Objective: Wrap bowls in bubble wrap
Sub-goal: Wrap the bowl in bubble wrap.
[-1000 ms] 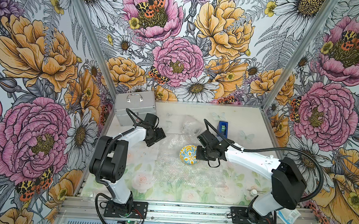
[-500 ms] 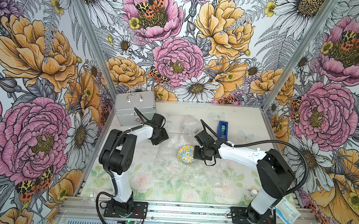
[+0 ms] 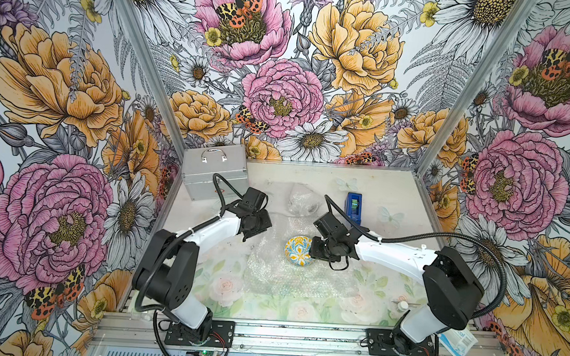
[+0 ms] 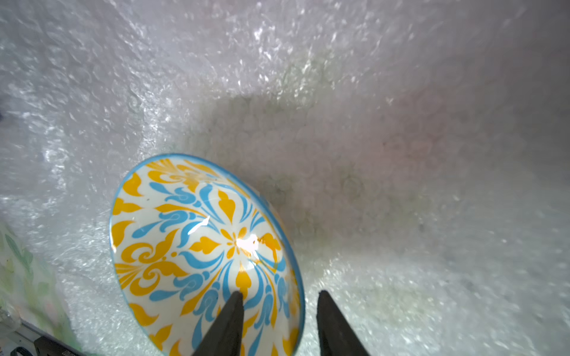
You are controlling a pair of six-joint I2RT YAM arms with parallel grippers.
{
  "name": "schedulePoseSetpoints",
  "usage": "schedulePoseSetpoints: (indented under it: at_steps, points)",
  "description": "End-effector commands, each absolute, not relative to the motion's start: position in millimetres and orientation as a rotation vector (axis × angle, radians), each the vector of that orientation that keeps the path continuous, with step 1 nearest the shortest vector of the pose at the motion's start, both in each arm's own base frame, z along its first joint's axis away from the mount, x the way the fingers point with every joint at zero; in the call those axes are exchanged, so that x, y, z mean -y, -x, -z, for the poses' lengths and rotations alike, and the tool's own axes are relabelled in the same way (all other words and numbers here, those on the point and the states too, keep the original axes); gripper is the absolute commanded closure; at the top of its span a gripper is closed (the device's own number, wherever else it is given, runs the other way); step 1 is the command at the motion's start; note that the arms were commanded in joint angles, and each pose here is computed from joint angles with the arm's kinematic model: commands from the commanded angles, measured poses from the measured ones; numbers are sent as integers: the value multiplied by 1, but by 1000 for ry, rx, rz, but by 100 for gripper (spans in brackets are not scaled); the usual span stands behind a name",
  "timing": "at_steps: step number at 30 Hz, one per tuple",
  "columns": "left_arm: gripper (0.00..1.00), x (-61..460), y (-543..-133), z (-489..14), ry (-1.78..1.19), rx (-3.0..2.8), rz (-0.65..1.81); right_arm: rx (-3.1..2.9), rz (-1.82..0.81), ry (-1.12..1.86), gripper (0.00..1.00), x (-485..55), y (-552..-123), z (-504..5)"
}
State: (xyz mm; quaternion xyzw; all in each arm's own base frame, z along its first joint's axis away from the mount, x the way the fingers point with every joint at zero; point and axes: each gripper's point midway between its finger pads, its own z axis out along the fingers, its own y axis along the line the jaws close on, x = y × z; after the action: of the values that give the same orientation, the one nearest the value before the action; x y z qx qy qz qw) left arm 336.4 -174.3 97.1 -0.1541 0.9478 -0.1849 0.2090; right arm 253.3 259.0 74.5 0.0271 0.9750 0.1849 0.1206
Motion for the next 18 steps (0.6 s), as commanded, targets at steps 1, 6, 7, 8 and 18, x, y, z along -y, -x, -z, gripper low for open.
schedulePoseSetpoints:
  at_steps: [1,6,7,8,18]
  points:
    - [95,213,-329,-142,195,-2477,665,-2738,-564,-106,53,-256,-262,-120]
    - [91,249,-302,-165,-11,-2366,785,-2630,-682,-186,42,-268,-276,-167]
    - [92,255,-299,-165,-44,-2363,808,-2611,-701,-207,40,-270,-279,-175]
    - [92,262,-295,-165,-77,-2362,834,-2597,-718,-222,38,-274,-282,-181]
    - [95,315,-258,-169,-431,-2321,768,-2590,-718,-350,33,-284,-305,-182]
